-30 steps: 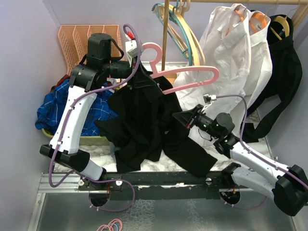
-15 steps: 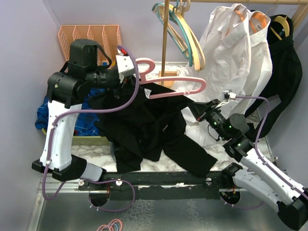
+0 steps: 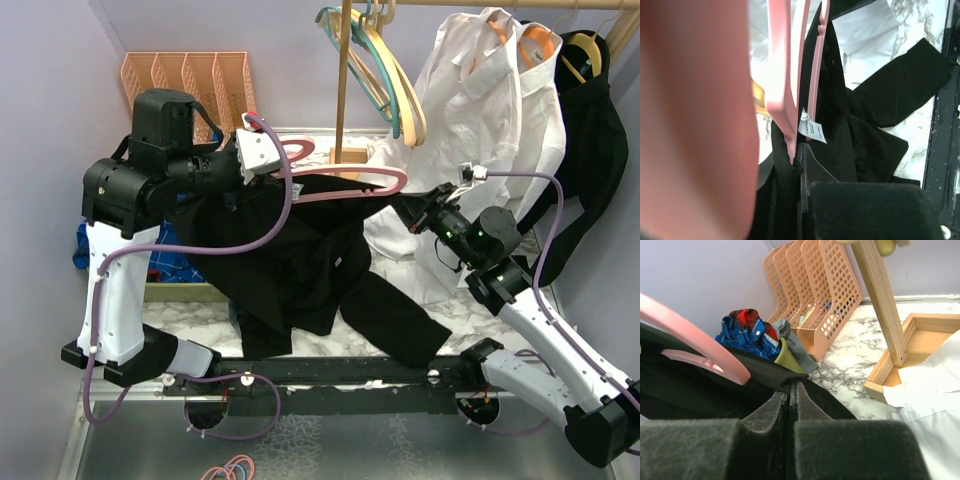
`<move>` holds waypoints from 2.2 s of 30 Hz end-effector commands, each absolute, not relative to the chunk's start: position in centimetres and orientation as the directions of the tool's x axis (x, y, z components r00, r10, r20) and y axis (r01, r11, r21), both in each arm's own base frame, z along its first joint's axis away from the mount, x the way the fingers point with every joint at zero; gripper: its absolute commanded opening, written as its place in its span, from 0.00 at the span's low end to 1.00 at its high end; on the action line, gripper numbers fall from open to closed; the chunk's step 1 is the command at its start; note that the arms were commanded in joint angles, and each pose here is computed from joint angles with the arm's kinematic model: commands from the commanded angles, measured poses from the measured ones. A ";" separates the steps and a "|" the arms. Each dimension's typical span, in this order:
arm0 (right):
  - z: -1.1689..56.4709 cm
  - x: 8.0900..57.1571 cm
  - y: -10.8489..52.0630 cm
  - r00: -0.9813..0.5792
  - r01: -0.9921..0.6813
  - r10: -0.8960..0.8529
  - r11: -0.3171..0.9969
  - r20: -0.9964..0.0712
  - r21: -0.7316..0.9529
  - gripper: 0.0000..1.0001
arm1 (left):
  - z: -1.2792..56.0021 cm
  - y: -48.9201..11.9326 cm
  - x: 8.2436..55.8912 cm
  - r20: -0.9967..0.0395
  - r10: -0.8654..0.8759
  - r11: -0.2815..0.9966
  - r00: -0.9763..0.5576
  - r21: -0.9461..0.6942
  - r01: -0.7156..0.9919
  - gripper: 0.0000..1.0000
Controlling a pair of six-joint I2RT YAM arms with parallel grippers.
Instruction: Place the shirt on the hanger
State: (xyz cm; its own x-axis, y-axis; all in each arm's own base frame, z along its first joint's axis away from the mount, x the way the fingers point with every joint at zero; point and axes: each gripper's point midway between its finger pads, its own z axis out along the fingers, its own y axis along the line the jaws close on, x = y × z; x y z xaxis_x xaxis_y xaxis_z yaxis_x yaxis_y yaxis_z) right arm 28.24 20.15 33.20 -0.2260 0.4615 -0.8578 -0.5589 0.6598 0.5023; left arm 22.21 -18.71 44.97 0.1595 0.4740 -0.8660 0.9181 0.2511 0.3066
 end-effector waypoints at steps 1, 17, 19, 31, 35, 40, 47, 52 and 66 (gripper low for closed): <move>30.6 30.7 16.3 -0.218 -0.378 0.385 0.814 -0.897 0.441 0.01 | 47.5 -14.5 21.5 -0.769 0.585 0.328 0.259 0.516 0.791 0.00; 33.8 30.2 16.0 -0.260 -0.397 0.224 0.862 -0.939 0.315 0.01 | 42.1 -12.5 26.5 -0.712 0.701 0.432 0.042 0.471 0.769 0.00; 34.3 29.5 16.1 -0.277 -0.411 0.210 0.856 -0.938 0.313 0.01 | 41.6 -12.2 27.3 -0.706 0.708 0.457 0.011 0.471 0.755 0.00; 40.3 26.9 18.7 -0.350 -0.547 0.219 0.742 -0.911 0.389 0.01 | 39.2 -11.6 30.1 -0.693 0.711 0.560 -0.116 0.459 0.690 0.00; 39.6 25.2 21.6 -0.426 -0.637 0.227 0.612 -0.876 0.468 0.01 | 40.9 -12.4 30.9 -0.759 0.640 0.625 -0.121 0.423 0.656 0.00; 38.3 23.7 24.6 -0.467 -0.686 0.215 0.525 -0.858 0.505 0.01 | 44.2 -13.5 30.2 -0.848 0.529 0.672 -0.026 0.400 0.623 0.00; 40.8 20.3 31.4 -0.495 -0.797 0.218 0.270 -0.841 0.540 0.01 | 44.2 -14.0 30.0 -0.890 0.456 0.708 -0.029 0.342 0.617 0.00; 47.1 21.3 30.9 -0.381 -0.828 0.318 0.301 -0.868 0.473 0.01 | 40.9 -15.3 28.0 -0.863 0.505 0.593 -0.015 0.334 0.733 0.00; 45.8 25.9 22.8 -0.269 -0.524 0.288 0.757 -0.919 0.391 0.01 | 37.1 -14.9 25.5 -0.814 0.580 0.485 0.023 0.368 0.794 0.00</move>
State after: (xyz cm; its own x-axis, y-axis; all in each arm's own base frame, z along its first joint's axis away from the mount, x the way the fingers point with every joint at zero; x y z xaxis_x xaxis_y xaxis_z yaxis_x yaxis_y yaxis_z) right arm 24.95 25.41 49.12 -0.2669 0.3368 -0.9029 -0.6395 0.6390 0.4274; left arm 24.33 -15.86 37.55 0.0411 0.5641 -0.8247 0.8341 0.4351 0.3391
